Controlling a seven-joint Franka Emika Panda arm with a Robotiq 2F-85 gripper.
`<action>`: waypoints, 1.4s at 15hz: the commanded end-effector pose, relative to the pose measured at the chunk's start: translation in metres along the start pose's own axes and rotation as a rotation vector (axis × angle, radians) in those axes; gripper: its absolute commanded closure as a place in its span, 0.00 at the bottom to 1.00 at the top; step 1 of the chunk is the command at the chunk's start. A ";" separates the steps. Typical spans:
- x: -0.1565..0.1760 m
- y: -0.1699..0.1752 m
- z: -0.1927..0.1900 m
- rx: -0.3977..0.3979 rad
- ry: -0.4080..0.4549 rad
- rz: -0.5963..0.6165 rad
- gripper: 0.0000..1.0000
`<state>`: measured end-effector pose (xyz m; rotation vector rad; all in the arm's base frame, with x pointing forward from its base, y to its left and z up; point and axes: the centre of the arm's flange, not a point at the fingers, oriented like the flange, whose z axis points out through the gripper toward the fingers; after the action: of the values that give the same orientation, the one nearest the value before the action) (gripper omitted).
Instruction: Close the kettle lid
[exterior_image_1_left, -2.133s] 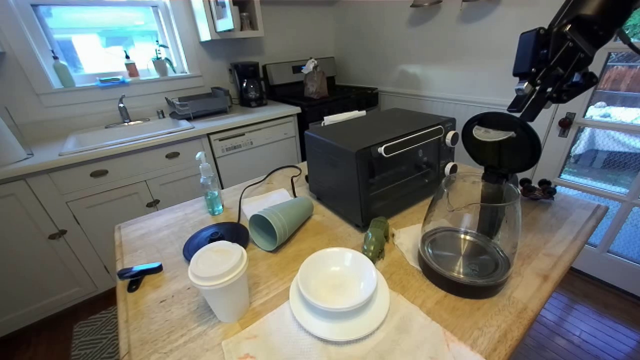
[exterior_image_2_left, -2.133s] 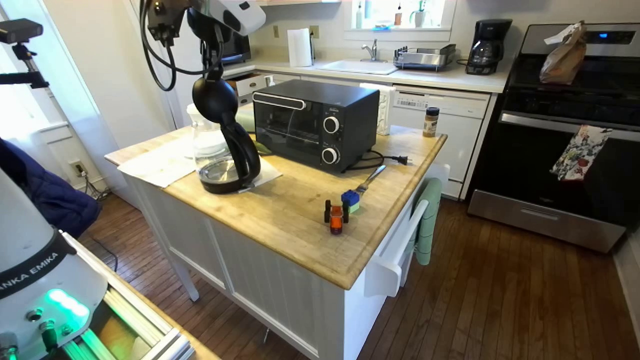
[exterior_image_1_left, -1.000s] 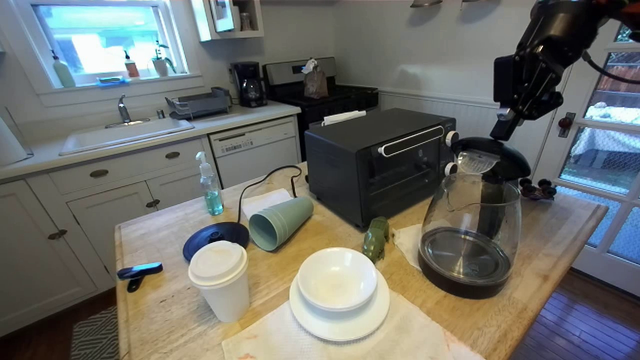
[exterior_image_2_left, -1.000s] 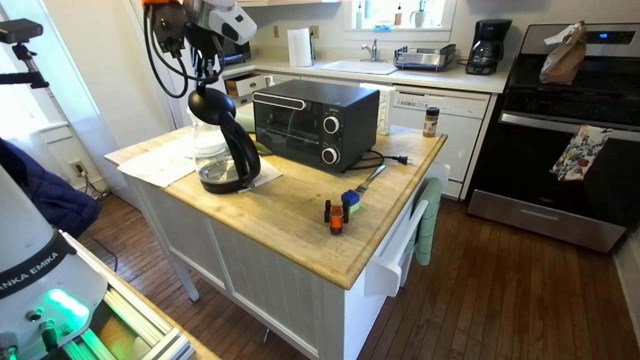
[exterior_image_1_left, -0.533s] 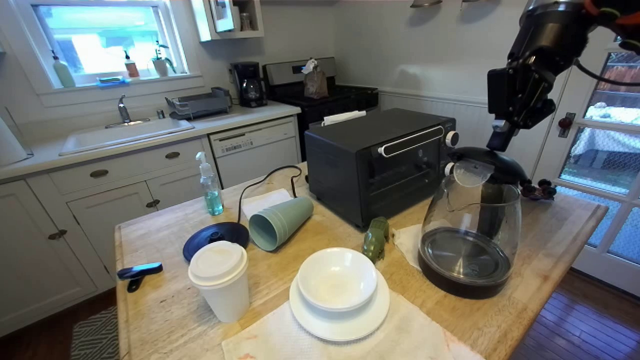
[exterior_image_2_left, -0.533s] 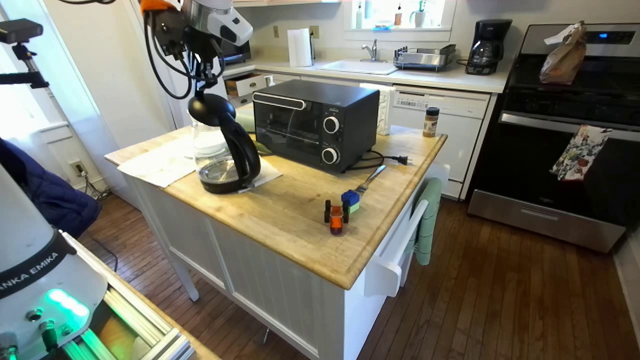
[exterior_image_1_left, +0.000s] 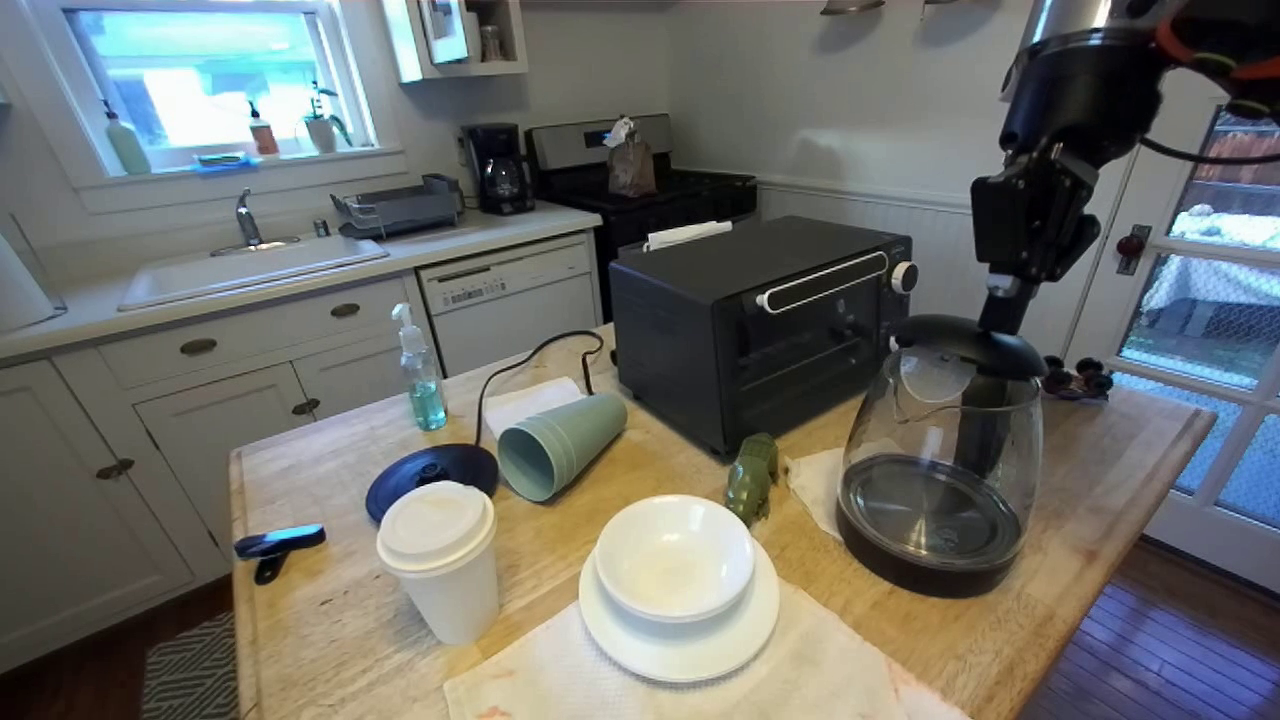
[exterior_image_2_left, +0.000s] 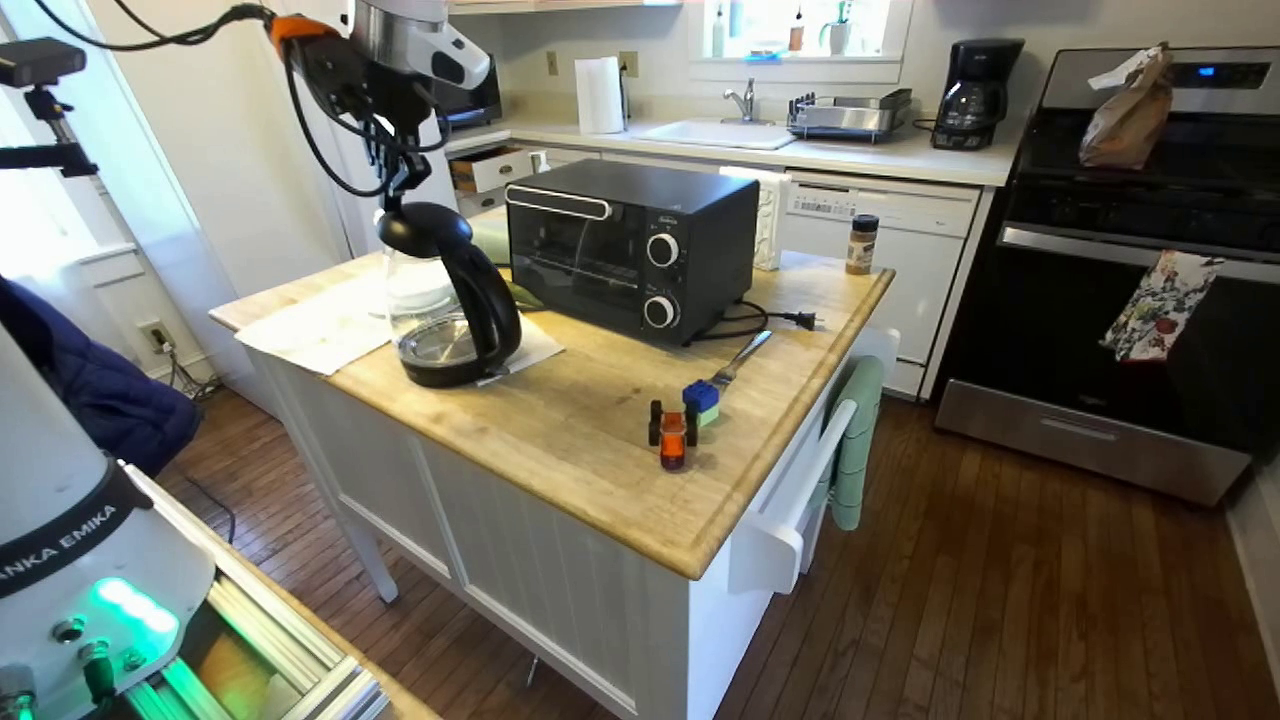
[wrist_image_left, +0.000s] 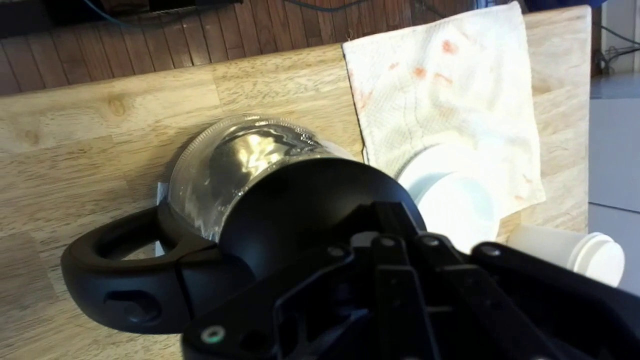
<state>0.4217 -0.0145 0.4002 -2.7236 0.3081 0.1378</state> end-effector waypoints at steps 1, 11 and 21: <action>0.002 0.000 0.019 -0.074 0.026 -0.064 1.00; -0.006 0.003 0.041 -0.125 0.056 -0.143 1.00; -0.014 -0.019 -0.030 -0.112 0.153 -0.189 0.32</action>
<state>0.4212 -0.0009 0.4048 -2.8302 0.1326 -0.0300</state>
